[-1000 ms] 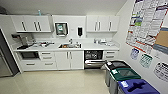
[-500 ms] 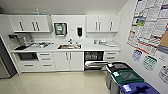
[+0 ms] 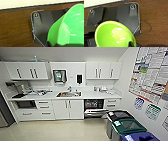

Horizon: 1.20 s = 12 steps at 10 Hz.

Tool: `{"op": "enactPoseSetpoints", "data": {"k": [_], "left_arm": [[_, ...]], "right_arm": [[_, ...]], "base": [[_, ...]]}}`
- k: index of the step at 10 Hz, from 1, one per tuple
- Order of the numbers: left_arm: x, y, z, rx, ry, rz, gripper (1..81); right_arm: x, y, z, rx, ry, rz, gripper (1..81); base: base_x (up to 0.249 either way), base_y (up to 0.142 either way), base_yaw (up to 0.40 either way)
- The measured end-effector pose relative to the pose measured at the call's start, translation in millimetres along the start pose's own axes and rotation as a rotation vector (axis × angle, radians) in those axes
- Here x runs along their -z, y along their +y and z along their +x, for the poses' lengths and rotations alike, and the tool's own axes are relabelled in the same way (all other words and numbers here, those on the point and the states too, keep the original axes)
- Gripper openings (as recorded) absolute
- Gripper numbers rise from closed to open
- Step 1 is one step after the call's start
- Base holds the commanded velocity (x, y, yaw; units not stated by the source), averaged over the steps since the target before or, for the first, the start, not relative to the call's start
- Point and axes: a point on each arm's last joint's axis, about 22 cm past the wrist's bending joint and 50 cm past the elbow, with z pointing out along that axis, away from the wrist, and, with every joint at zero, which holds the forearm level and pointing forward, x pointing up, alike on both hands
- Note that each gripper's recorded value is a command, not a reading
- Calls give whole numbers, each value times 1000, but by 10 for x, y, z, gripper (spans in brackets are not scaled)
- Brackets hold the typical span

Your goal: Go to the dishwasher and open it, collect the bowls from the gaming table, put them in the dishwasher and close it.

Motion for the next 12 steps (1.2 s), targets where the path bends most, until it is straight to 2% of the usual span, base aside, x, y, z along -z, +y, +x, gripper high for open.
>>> {"op": "enactPoseSetpoints", "data": {"k": [9, 12], "left_arm": [[1, -1, -8, -1, 0, 1, 10], [-5, -8, 90, -2, 11, 0, 10]], "right_arm": [[1, -7, -33, 0, -3, 1, 10], [-2, -3, 9, 0, 1, 0, 10]], "base": [[133, 0, 0], [106, 0, 0]]}}
